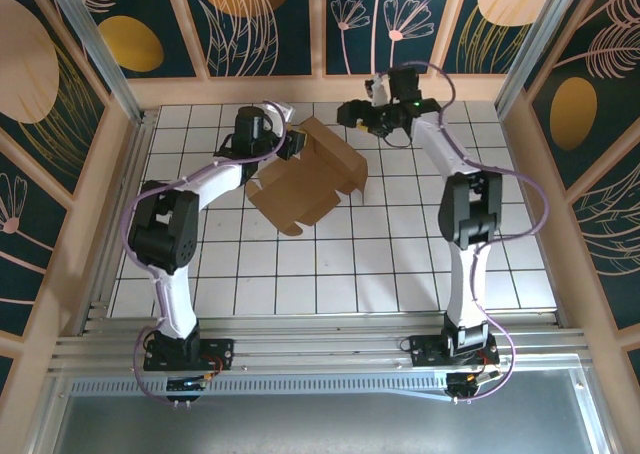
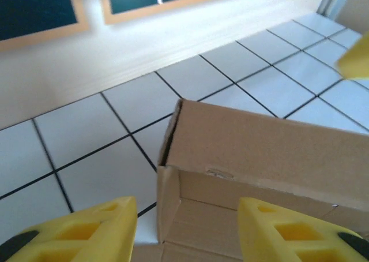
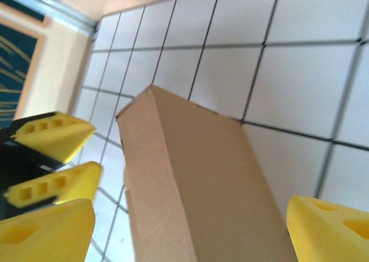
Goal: Fold the paper box
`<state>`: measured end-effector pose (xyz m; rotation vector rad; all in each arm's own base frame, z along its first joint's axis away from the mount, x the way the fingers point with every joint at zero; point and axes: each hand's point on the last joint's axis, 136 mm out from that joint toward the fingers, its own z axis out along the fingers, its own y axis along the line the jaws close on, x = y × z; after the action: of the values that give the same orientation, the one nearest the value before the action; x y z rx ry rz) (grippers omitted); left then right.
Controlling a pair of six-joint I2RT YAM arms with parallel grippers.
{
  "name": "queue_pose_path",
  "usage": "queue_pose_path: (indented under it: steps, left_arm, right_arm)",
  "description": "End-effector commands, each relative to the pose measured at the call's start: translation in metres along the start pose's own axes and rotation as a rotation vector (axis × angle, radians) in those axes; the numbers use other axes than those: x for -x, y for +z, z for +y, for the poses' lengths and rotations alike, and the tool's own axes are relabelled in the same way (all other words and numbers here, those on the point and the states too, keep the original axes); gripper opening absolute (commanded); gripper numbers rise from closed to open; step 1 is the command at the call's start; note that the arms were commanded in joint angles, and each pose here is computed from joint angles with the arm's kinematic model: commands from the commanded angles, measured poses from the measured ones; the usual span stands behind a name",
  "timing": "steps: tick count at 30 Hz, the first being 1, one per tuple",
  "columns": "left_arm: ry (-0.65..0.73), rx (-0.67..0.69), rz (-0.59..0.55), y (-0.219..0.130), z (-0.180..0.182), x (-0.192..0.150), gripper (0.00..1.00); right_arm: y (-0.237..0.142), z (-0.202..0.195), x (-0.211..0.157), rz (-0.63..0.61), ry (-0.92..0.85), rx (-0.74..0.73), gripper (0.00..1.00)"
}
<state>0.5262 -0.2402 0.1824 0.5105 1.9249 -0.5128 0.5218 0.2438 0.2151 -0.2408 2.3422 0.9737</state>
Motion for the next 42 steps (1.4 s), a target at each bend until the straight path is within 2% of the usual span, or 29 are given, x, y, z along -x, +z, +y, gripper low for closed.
queue_pose_path:
  steps: [1, 4, 6, 9, 11, 13, 14, 17, 21, 23, 25, 28, 31, 34, 37, 42]
  left_arm:
    - [-0.217, 0.099, -0.034, -0.036, 0.010, 0.019, 0.49]
    - [-0.309, 0.150, -0.049, -0.059, 0.014, 0.031, 0.52]
    - [-0.406, 0.211, 0.014, -0.060, 0.032, 0.038, 0.52]
    - [-0.508, 0.088, 0.074, -0.044, 0.032, 0.052, 0.53]
    - [-0.513, 0.014, 0.075, -0.027, 0.028, 0.065, 0.52]
    - [-0.489, -0.036, 0.090, -0.011, 0.027, 0.076, 0.52]
    - [-0.481, -0.039, 0.103, 0.000, 0.030, 0.076, 0.52]
    - [-0.461, -0.096, 0.122, 0.027, 0.031, 0.076, 0.54]
    - [-0.451, -0.195, 0.146, 0.050, 0.023, 0.070, 0.59]
    - [-0.436, -0.223, 0.149, 0.054, 0.020, 0.065, 0.65]
    - [-0.436, -0.244, 0.152, 0.057, 0.017, 0.060, 0.67]
    - [-0.462, -0.293, 0.171, 0.059, 0.010, 0.051, 0.67]
    - [-0.459, -0.318, 0.207, 0.062, 0.000, 0.039, 0.66]
    - [-0.426, -0.288, 0.239, 0.065, 0.000, 0.026, 0.66]
    - [-0.421, -0.270, 0.262, 0.067, 0.002, 0.016, 0.66]
    - [-0.421, -0.274, 0.278, 0.065, -0.001, 0.011, 0.64]
  right_arm:
    - [-0.041, 0.015, 0.023, -0.130, -0.214, -0.191, 0.88]
    - [-0.058, 0.010, 0.008, -0.115, -0.181, -0.280, 0.88]
    - [-0.067, 0.009, -0.010, -0.136, -0.086, -0.273, 0.89]
    - [-0.079, 0.017, -0.038, -0.193, 0.033, -0.223, 0.88]
    - [-0.087, 0.021, -0.053, -0.236, 0.152, -0.183, 0.80]
    - [-0.088, 0.035, -0.066, -0.261, 0.250, -0.067, 0.73]
    - [-0.089, 0.037, -0.072, -0.278, 0.310, -0.045, 0.72]
    - [-0.085, 0.031, -0.092, -0.318, 0.450, -0.050, 0.78]
    - [-0.071, 0.021, -0.105, -0.314, 0.485, -0.067, 0.83]
    - [-0.061, 0.020, -0.104, -0.296, 0.470, -0.049, 0.81]
    - [-0.052, 0.019, -0.103, -0.282, 0.440, -0.071, 0.72]
    - [-0.044, 0.001, -0.107, -0.258, 0.356, -0.230, 0.62]
    - [-0.042, -0.011, -0.115, -0.214, 0.217, -0.373, 0.62]
    - [-0.044, -0.019, -0.115, -0.193, 0.061, -0.480, 0.59]
    - [-0.046, -0.029, -0.115, -0.165, -0.052, -0.559, 0.47]
    - [-0.038, -0.030, -0.111, -0.121, -0.156, -0.574, 0.25]
